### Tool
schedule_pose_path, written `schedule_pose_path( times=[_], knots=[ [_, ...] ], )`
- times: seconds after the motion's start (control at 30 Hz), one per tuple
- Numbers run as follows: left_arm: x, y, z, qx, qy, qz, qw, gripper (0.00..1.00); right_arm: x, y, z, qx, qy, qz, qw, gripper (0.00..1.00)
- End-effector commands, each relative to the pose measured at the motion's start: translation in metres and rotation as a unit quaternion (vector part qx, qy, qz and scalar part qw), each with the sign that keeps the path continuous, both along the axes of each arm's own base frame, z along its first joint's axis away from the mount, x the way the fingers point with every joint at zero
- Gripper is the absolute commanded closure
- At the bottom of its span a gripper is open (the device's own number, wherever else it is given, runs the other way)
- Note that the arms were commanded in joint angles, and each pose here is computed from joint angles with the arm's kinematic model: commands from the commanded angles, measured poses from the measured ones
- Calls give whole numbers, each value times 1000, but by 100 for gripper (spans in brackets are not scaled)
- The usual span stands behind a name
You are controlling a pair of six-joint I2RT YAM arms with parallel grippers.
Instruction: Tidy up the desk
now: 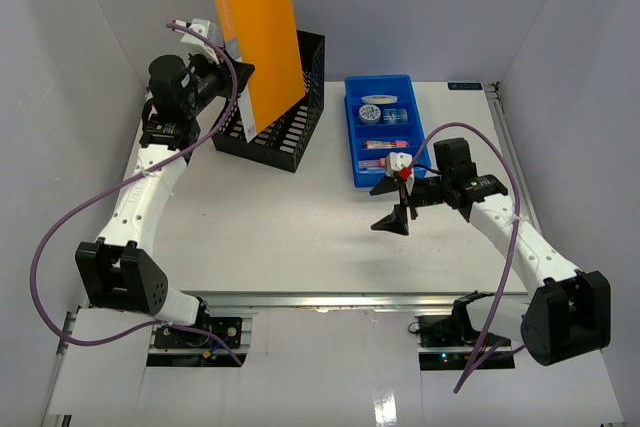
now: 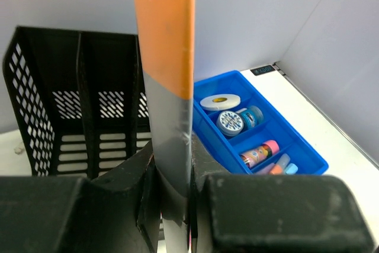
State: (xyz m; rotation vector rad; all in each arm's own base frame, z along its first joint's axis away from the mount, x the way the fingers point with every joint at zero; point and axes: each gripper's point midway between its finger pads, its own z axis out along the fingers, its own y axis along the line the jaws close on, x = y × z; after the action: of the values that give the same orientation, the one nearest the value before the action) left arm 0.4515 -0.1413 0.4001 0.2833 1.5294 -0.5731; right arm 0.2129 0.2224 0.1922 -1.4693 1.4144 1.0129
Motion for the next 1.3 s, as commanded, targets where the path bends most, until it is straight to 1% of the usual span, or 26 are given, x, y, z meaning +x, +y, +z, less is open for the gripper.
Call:
schedule_pose_path(
  times=[0.0, 0.33, 0.43, 0.53, 0.63, 0.83, 0.93, 1.27],
  knots=[
    [-4, 3, 55, 9, -96, 10, 995, 100, 2, 0, -2, 7, 0, 3, 1000, 9],
    [32, -7, 22, 2, -96, -2, 995, 100, 7, -5, -6, 2, 2, -9, 1000, 9],
    [40, -9, 18, 0, -115, -5, 993, 100, 7, -5, -10, 1, 7, -10, 1000, 8],
    [44, -15, 1, 3, -121, -22, 992, 100, 8, -6, -12, -1, 9, -11, 1000, 8],
    [46, -21, -10, 4, -148, -38, 988, 100, 10, -6, -15, -4, 12, -13, 1000, 8],
    [51, -32, -48, -3, -151, -69, 986, 100, 13, -8, -21, -10, 18, -19, 1000, 8],
    [50, -36, -55, -9, -166, -78, 983, 100, 14, -8, -23, -12, 20, -19, 1000, 8],
    [39, -41, -89, -31, -170, -93, 981, 100, 16, -9, -28, -16, 27, -22, 999, 8]
  ],
)
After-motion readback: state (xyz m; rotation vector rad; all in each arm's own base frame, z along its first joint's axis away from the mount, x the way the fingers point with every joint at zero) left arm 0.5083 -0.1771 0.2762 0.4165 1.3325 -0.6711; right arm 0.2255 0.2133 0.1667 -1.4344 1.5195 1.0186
